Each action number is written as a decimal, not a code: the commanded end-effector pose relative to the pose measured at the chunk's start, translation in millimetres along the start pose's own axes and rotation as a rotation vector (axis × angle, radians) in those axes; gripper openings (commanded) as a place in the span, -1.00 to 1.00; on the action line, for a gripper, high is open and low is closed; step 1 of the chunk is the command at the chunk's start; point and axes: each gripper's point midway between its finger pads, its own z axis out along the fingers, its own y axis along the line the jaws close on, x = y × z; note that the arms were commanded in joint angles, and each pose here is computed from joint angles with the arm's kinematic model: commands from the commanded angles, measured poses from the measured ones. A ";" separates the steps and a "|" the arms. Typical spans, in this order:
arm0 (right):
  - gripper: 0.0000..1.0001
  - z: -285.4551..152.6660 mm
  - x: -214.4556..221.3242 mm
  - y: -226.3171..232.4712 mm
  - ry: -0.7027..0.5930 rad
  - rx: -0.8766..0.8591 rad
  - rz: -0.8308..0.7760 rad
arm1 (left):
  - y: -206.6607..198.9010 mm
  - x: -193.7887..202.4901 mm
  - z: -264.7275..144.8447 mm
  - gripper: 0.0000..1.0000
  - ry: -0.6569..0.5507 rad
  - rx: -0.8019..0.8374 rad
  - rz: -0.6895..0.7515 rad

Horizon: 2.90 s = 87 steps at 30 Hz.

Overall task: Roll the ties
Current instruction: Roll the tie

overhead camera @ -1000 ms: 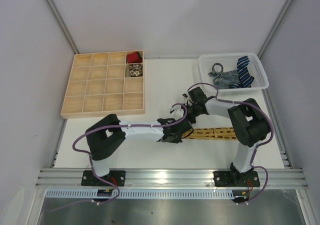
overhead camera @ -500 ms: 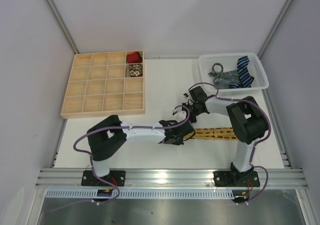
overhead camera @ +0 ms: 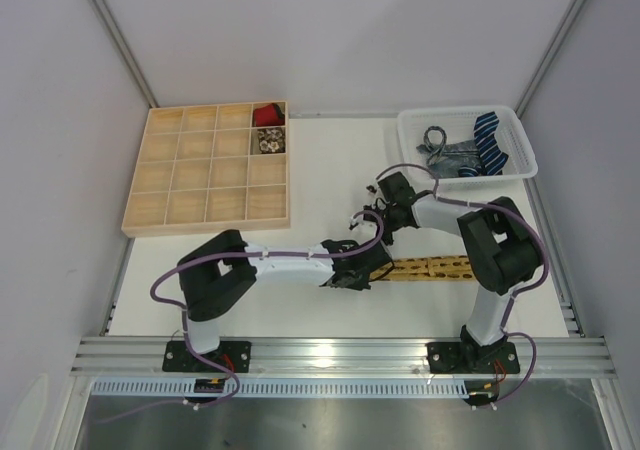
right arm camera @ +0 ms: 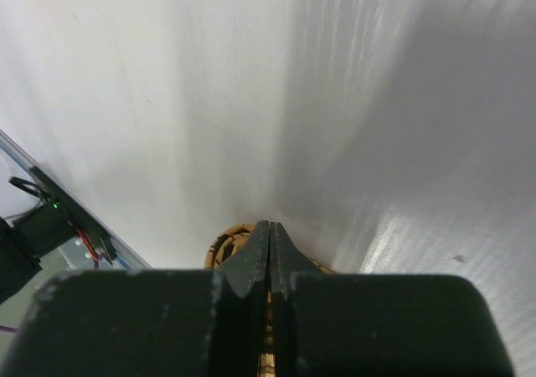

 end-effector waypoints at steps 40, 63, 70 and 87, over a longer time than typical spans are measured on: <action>-0.56 -38.9 40.5 10.2 -0.027 -0.046 -0.013 | 44.3 -40.4 -66.5 0.25 0.020 0.595 -0.430; -0.52 -44.0 42.8 -25.1 -0.037 0.034 -0.014 | 15.9 -41.2 -34.4 0.34 0.142 0.685 -0.437; -0.52 -43.6 43.2 -23.5 -0.036 0.022 -0.015 | 13.2 -52.7 -29.0 0.44 0.149 0.653 -0.482; -0.53 -43.8 42.8 -23.0 -0.045 0.017 -0.018 | 17.6 -34.0 1.1 0.47 0.270 0.501 -0.613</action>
